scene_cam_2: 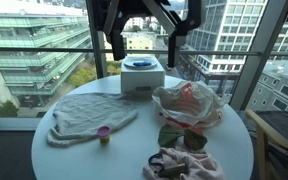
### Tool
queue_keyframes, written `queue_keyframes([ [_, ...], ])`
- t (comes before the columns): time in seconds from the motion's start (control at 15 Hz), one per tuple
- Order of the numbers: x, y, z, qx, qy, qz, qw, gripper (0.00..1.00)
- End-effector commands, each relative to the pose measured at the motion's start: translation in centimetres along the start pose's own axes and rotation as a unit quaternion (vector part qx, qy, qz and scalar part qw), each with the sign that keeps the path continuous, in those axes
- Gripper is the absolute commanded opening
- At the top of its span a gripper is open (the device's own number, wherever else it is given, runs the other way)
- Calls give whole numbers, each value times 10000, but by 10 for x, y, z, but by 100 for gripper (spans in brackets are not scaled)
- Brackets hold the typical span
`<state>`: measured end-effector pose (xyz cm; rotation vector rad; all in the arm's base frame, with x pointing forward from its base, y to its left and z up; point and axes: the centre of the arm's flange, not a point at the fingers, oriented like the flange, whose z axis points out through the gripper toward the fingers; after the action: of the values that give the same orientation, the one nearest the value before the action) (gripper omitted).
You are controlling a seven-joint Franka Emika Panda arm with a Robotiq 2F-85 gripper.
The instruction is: Move the yellow container forward, then use the towel to lift the yellow container
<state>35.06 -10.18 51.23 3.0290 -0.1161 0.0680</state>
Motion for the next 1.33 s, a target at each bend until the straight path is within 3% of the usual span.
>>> queue_keyframes([
  [0.0, 1, 0, -2, -4, 29, 4, 10000, 100],
  [0.4, 5, -4, 2, -7, 86, 32, 10000, 100],
  [0.8, 23, -76, 86, 399, -203, -260, 9987, 100],
  [1.27, 38, -184, 183, 46, -521, -786, 9955, 100],
])
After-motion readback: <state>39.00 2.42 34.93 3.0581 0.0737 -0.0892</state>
